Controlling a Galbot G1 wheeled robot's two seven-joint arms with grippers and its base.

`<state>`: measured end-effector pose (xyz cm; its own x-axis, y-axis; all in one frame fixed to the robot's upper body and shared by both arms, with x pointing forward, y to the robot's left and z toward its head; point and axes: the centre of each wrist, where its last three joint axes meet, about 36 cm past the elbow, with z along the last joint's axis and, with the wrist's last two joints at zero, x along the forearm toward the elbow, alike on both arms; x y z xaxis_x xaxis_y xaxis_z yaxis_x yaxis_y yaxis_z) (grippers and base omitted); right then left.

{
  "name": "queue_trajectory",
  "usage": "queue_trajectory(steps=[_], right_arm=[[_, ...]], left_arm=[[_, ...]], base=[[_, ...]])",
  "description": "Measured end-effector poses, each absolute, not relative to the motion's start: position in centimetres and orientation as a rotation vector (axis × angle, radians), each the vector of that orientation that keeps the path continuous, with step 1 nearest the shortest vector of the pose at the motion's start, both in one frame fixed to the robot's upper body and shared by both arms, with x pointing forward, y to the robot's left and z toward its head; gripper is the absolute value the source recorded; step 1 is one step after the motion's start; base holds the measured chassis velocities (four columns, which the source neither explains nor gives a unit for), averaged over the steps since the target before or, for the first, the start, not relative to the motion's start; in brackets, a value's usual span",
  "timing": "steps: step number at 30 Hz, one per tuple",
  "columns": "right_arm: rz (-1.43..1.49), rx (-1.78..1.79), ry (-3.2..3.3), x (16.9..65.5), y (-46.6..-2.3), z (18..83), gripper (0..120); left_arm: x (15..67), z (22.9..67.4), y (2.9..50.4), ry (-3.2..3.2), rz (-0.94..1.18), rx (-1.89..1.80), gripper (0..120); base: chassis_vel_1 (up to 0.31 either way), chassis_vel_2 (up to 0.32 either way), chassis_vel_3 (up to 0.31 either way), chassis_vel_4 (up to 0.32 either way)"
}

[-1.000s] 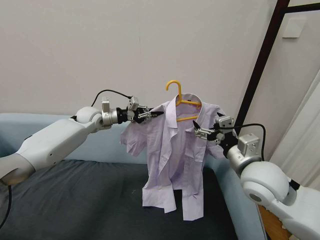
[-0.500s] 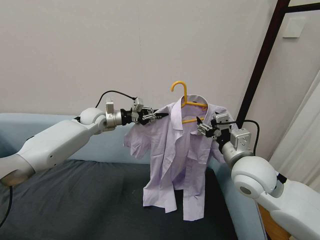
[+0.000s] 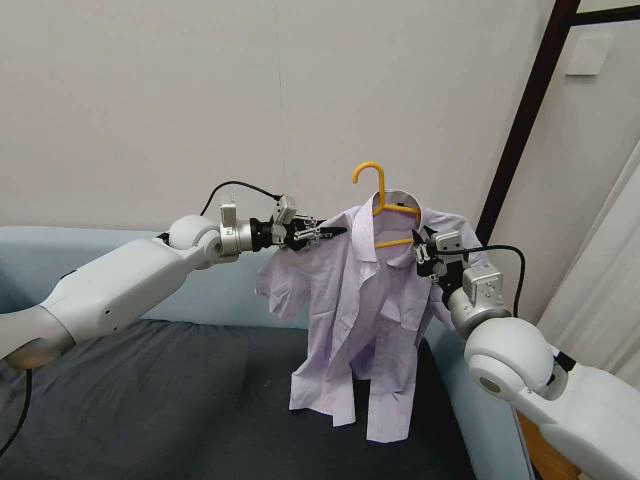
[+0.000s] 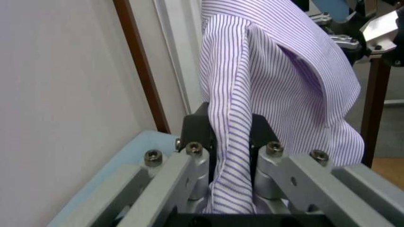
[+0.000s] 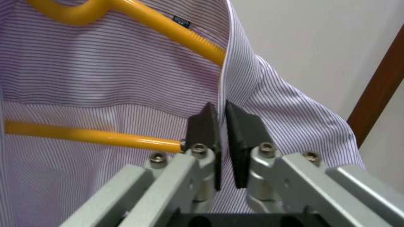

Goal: Pick up the clothes from the sofa and hang them on the clothes hanger.

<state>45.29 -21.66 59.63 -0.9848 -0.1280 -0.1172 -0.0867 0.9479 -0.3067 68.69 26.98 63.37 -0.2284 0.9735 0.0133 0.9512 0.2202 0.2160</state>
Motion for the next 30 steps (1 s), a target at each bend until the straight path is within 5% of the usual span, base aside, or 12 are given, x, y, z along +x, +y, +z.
queue_trajectory(steps=[28,30], right_arm=[[-0.637,-0.339,2.878,43.3,-21.7,58.0,0],[-0.632,-0.332,2.878,43.3,-22.0,58.1,7]], left_arm=[[69.3,63.4,26.1,2.350,0.254,1.882,8],[69.2,63.4,26.5,2.344,0.245,1.883,8]], base=[[0.000,0.000,0.000,0.000],[0.000,0.000,0.000,0.000]])
